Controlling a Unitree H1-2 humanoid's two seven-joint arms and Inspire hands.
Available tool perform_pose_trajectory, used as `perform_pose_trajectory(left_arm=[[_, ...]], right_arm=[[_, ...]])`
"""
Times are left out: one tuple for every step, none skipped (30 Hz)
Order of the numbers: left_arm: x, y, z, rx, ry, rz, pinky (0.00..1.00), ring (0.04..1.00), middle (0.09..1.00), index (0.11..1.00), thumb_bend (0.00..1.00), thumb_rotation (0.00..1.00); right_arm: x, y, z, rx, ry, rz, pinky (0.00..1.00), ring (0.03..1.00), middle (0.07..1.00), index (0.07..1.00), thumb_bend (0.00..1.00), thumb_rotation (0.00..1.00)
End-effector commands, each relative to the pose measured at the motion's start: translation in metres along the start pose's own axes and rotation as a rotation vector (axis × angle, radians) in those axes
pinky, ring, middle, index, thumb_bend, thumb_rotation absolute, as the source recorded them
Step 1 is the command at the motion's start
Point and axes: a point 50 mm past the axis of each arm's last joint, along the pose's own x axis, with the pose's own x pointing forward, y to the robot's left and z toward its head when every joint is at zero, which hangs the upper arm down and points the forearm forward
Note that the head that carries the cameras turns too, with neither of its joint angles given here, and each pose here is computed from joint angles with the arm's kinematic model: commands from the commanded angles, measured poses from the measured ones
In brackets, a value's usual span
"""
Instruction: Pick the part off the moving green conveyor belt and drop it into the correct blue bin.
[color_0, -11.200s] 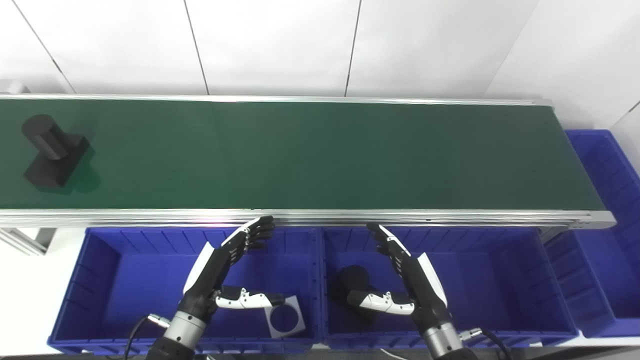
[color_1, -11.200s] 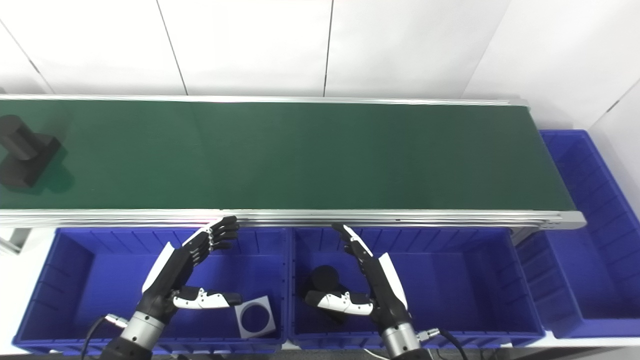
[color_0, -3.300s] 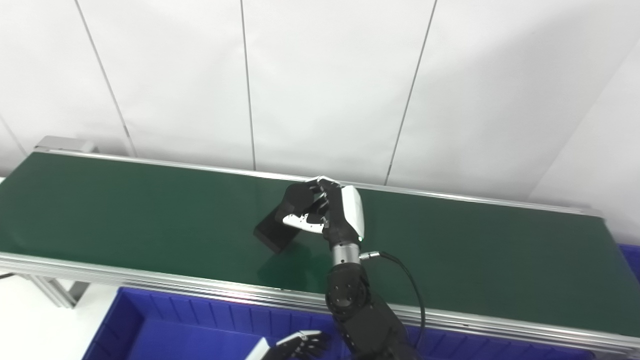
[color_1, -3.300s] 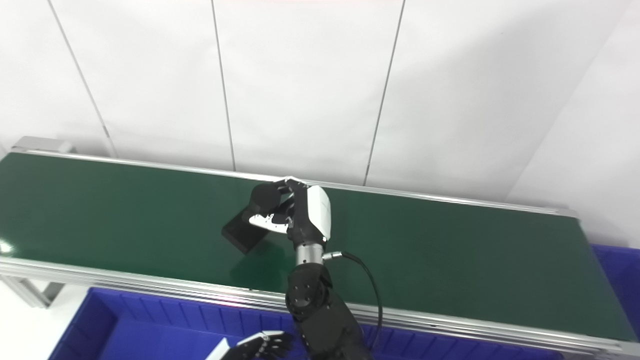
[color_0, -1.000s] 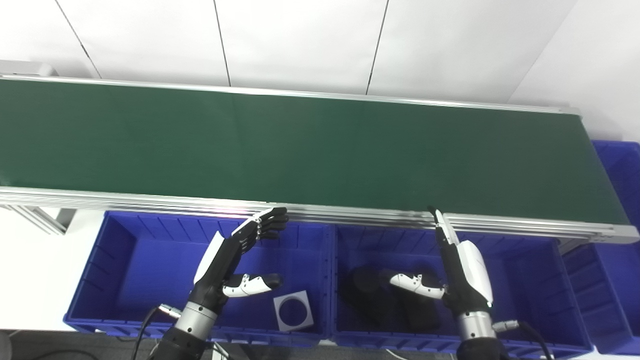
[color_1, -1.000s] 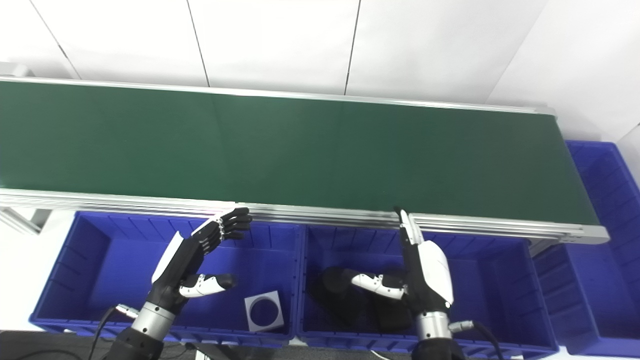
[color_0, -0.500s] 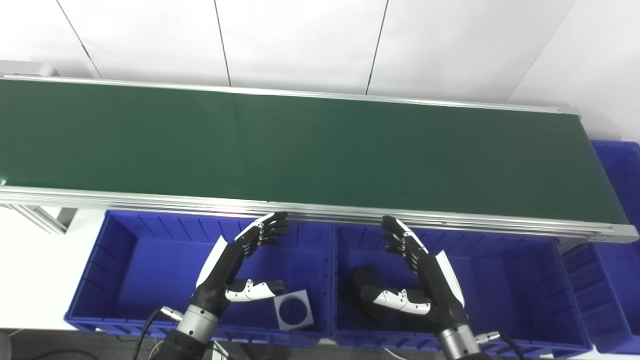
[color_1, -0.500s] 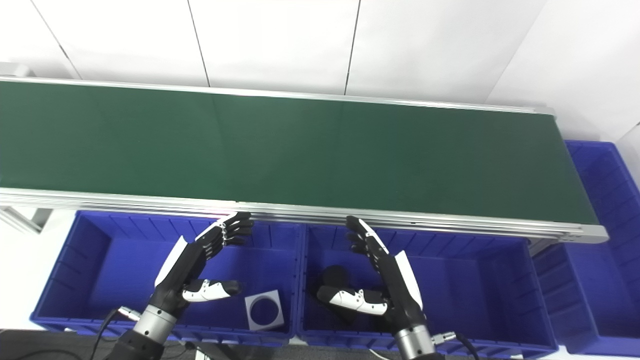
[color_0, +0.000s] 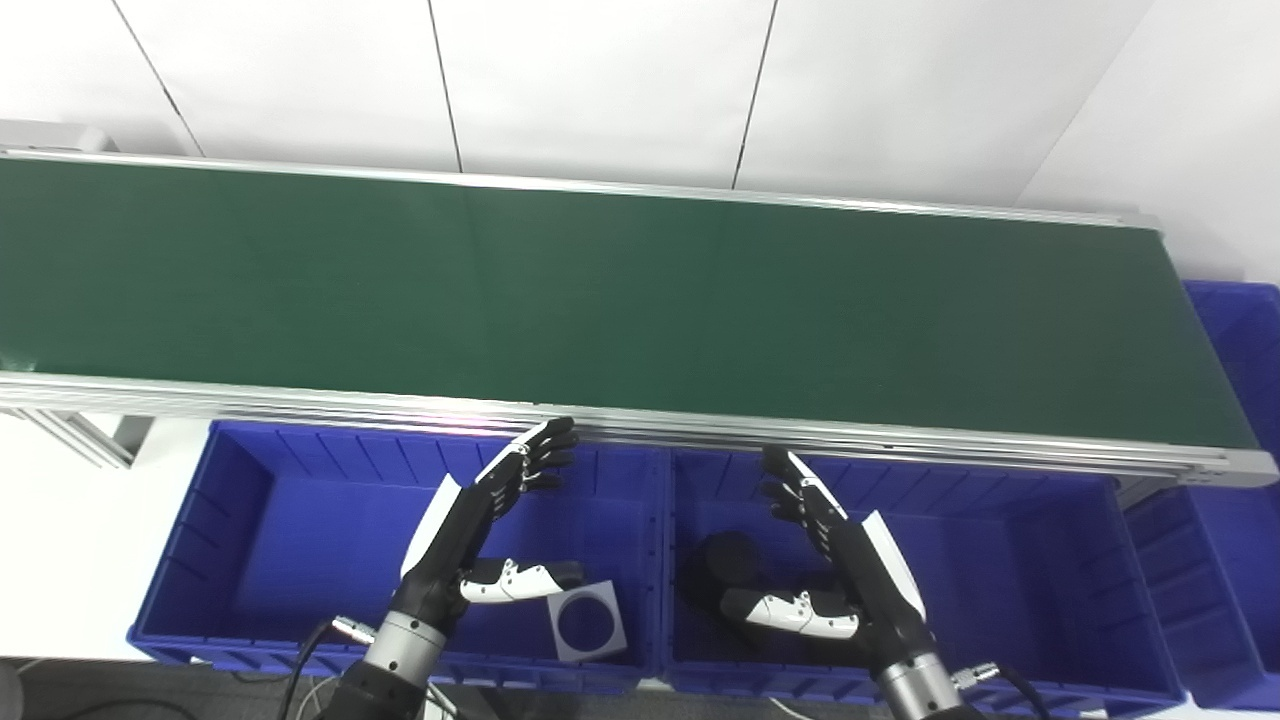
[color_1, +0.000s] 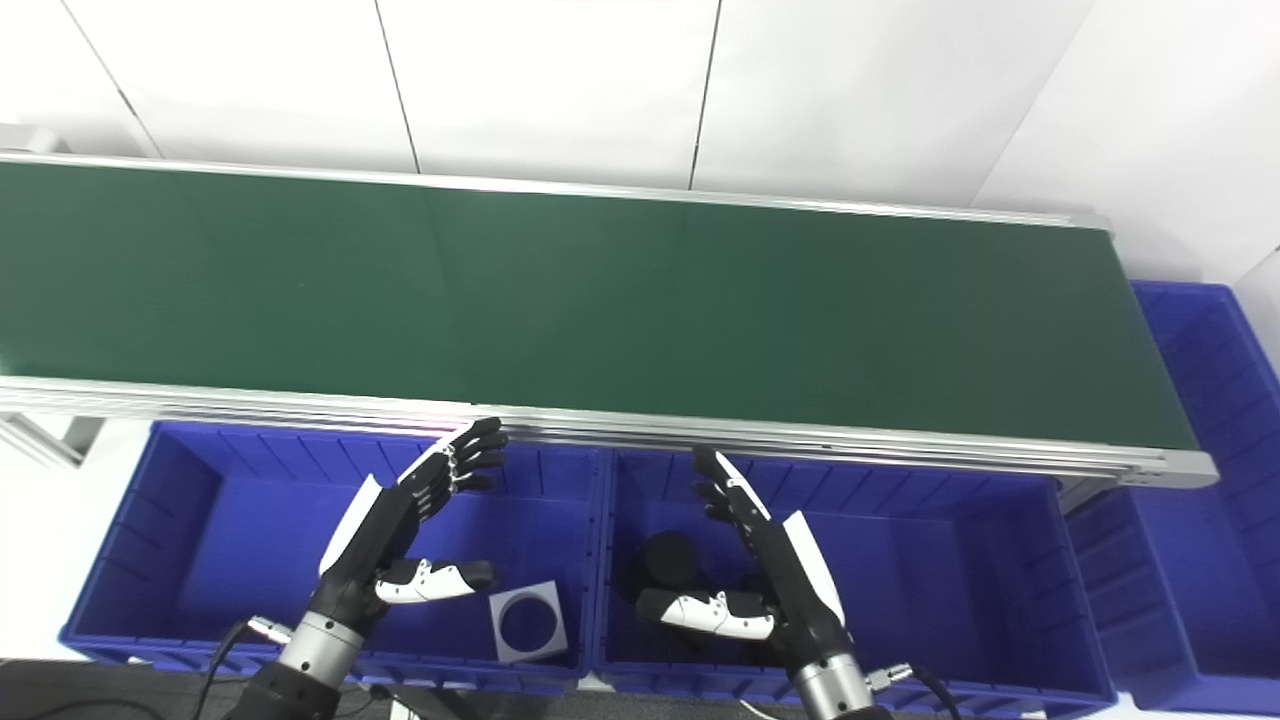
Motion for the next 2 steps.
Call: perform_pose_trajectory(left_arm=[[0.0055, -0.0010, 0.0065, -0.002, -0.057, 0.012, 0.76, 0.834, 0.865, 0.884, 0.88, 0.56], [0.0052, -0.0011, 0.0056, -0.002, -0.053, 0.013, 0.76, 0.832, 0.865, 0.884, 0.88, 0.56]], right_arm=[[0.0019, -0.0007, 0.0084, -0.009, -0.086, -0.026, 0.83, 0.895, 0.944, 0.948, 0.88, 0.38], [0.0017, -0.0001, 0.0070, -0.009, -0.085, -0.026, 0.84, 0.910, 0.955, 0.954, 0.87, 0.38]])
